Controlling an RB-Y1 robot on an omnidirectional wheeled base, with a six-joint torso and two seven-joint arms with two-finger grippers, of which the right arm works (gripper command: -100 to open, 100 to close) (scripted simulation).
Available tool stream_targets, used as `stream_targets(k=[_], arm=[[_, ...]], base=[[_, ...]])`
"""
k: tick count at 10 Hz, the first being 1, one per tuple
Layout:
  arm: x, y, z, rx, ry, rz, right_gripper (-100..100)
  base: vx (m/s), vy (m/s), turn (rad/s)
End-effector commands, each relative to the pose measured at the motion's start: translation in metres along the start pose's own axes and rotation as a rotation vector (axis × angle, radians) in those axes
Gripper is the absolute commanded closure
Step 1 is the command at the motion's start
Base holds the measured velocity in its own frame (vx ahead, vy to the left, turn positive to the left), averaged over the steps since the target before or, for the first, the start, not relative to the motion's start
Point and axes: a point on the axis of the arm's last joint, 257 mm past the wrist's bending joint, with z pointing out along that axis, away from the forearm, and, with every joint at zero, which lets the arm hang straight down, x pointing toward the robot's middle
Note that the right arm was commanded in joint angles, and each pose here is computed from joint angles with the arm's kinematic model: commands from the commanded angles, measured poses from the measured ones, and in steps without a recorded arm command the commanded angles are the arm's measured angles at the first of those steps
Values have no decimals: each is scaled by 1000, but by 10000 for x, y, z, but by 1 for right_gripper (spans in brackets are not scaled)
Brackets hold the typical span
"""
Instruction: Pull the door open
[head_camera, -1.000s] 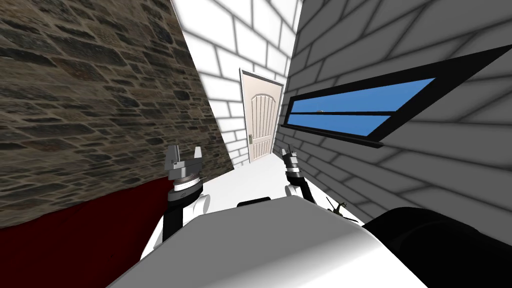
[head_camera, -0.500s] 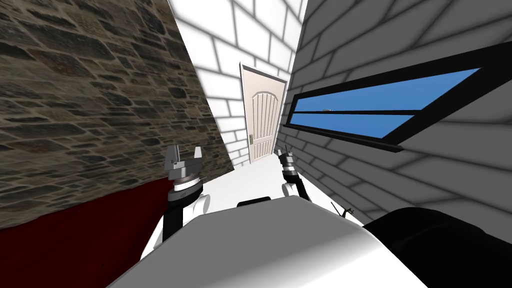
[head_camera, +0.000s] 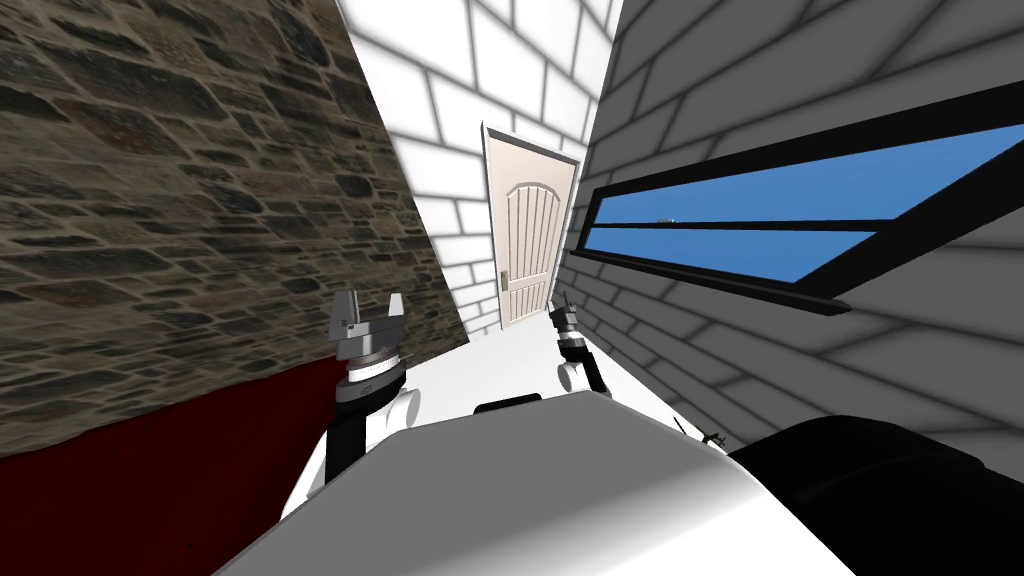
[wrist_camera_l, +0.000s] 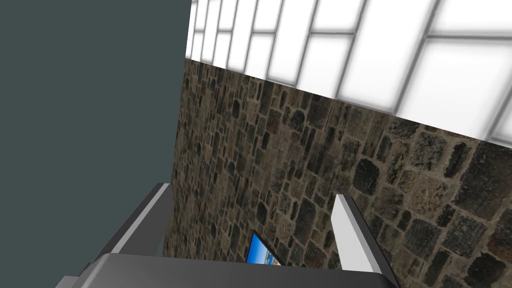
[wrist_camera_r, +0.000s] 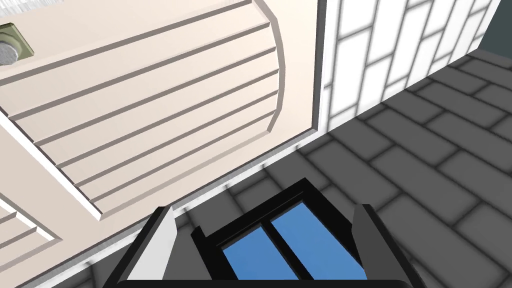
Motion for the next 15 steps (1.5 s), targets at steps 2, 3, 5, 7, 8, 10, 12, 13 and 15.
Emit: stream_targets(k=[2,3,5,7,8,10,12,13,15], arm=[[54,-225,35,32,8,114,-100],[73,-310,50,44,11,155,-100],[115,-497,82,73,14,244,-100],[157,-680,111,103,16,331,-100],[179,-777,125,119,17,375,-100],[222,-967,151,151,15,462,-100],[263,-1156,174,185,10,546,-100],[286,-1239,190,201,8,588,-100],[322,-1419,212,234,-1,669,-100]], base=[[95,-17,47],[88,-17,42],[94,-28,54],[102,-24,54],[110,-17,55],[99,-40,56],[95,-19,49],[91,-30,62],[96,-28,57]])
